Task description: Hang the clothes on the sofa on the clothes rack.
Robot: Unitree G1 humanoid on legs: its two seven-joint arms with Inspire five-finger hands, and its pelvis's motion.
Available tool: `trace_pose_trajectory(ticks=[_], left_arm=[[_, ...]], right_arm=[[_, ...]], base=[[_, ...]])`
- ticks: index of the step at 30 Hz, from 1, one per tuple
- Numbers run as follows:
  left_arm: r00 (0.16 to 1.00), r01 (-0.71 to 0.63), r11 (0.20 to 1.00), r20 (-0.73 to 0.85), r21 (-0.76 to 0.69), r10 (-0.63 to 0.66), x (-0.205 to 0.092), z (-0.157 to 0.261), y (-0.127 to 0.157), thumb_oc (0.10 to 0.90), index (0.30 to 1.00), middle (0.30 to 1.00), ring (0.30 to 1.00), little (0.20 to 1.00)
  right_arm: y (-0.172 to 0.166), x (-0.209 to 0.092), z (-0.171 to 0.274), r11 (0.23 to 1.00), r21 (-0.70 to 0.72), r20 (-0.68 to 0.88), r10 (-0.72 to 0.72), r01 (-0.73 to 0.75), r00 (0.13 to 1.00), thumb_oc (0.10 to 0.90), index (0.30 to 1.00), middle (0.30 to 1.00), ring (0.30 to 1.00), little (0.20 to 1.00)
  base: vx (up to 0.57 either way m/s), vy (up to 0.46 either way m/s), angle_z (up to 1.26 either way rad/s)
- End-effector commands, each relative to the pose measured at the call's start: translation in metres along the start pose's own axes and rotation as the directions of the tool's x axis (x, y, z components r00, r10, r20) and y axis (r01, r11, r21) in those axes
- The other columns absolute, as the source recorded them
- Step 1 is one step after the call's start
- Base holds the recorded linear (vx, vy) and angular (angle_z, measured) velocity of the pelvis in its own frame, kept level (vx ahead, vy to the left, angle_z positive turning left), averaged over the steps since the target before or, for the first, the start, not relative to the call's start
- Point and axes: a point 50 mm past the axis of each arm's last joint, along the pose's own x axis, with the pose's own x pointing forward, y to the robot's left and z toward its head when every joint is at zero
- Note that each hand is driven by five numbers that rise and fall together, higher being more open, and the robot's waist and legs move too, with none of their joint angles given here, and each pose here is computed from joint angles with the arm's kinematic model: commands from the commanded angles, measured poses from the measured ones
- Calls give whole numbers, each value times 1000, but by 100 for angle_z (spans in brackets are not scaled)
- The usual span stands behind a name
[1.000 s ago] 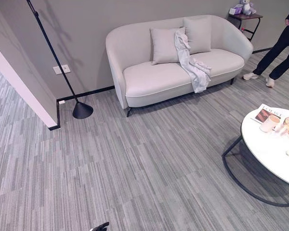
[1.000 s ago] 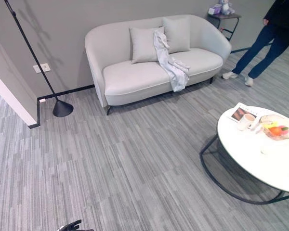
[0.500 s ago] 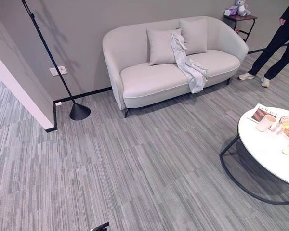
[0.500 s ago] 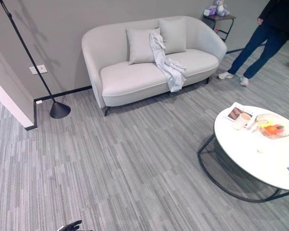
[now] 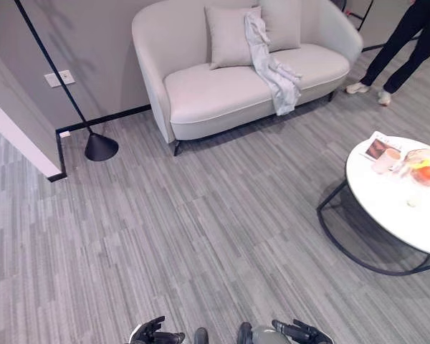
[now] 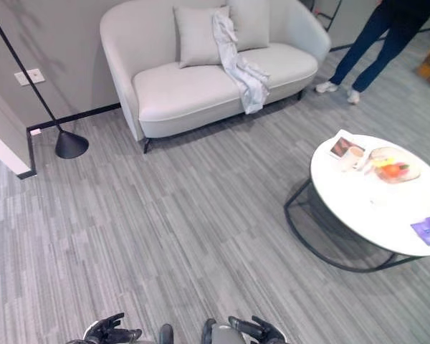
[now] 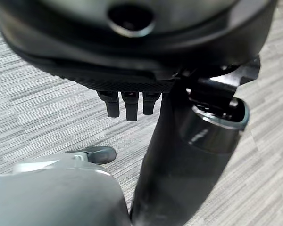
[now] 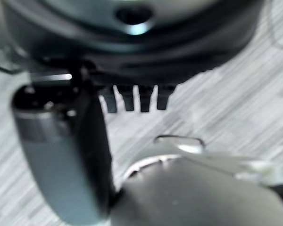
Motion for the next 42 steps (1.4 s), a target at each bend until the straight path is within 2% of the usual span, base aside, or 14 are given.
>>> trace_pose_trajectory(ticks=[1, 4, 8, 11, 13, 14, 16, 18, 21, 28, 29, 33, 39, 42], left_arm=[[998, 2, 998, -58, 58, 2, -4, -17, 3, 800, 900, 900, 900, 900], [999, -25, 997, -22, 69, 26, -1, -4, 10, 800, 900, 900, 900, 900], [999, -26, 995, -35, 94, 29, -3, -8, 15, 800, 900, 900, 900, 900], [999, -24, 994, -34, 104, 28, -3, -8, 13, 800, 900, 900, 900, 900], [1000, -5, 990, -23, 138, 8, -2, -6, 7, 800, 900, 900, 900, 900], [1000, 17, 984, 14, 177, -20, 0, 2, -2, 800, 900, 900, 900, 900], [999, 18, 983, 31, 184, -24, 1, 7, -3, 800, 900, 900, 900, 900], [996, 26, 974, 82, 226, -45, 3, 22, -5, 800, 900, 900, 900, 900], [991, 22, 967, 119, 255, -54, 4, 32, -5, 800, 900, 900, 900, 900], [990, -51, 997, 133, 59, 43, 5, 37, 3, 800, 900, 900, 900, 900], [990, -90, 992, 105, -83, 98, 4, 31, 11, 800, 900, 900, 900, 900], [986, -140, 972, 66, -188, 155, 1, 20, 23, 800, 900, 900, 900, 900], [979, -182, 957, 47, -226, 198, -1, 15, 36, 800, 900, 900, 900, 900], [975, -195, 965, 75, -175, 211, -1, 24, 40, 800, 900, 900, 900, 900]], right_arm=[[5, -9, -52, 999, 45, -148, 25, -19, 989, 800, 900, 900, 900, 900], [5, -12, -64, 993, 116, -193, 24, -2, 981, 800, 900, 900, 900, 900], [10, -15, -74, 987, 160, -216, 40, -5, 976, 800, 900, 900, 900, 900], [9, -12, -66, 984, 175, -194, 25, 9, 981, 800, 900, 900, 900, 900], [12, -11, -61, 991, 135, -174, 33, -9, 984, 800, 900, 900, 900, 900], [13, -9, -52, 997, 64, -128, 46, -38, 991, 800, 900, 900, 900, 900], [13, -8, -48, 998, 48, -119, 54, -48, 991, 800, 900, 900, 900, 900], [15, -7, -41, 997, -35, -94, 63, -66, 994, 800, 900, 900, 900, 900], [13, -6, -37, 997, -54, -79, 54, -58, 995, 800, 900, 900, 900, 900], [8, -1, -13, 993, -113, -28, 20, -23, 999, 800, 900, 900, 900, 900], [15, 1, -10, 992, -124, -32, 28, -32, 999, 800, 900, 900, 900, 900], [32, 2, -9, 986, -142, -24, 83, -85, 996, 800, 900, 900, 900, 900], [43, 2, -7, 983, -137, -3, 125, -124, 992, 800, 900, 900, 900, 900], [37, 0, -19, 990, -111, -31, 82, -85, 996, 800, 900, 900, 900, 900]], base=[[147, -194, 12], [222, -217, -3], [385, -295, -6], [409, -407, 10], [350, -440, -30], [270, -331, -33], [202, -250, -27], [357, -352, -37], [218, -214, -14], [223, -128, 14], [199, -92, 107], [216, -62, 21], [173, 13, -31], [275, 185, -6]])
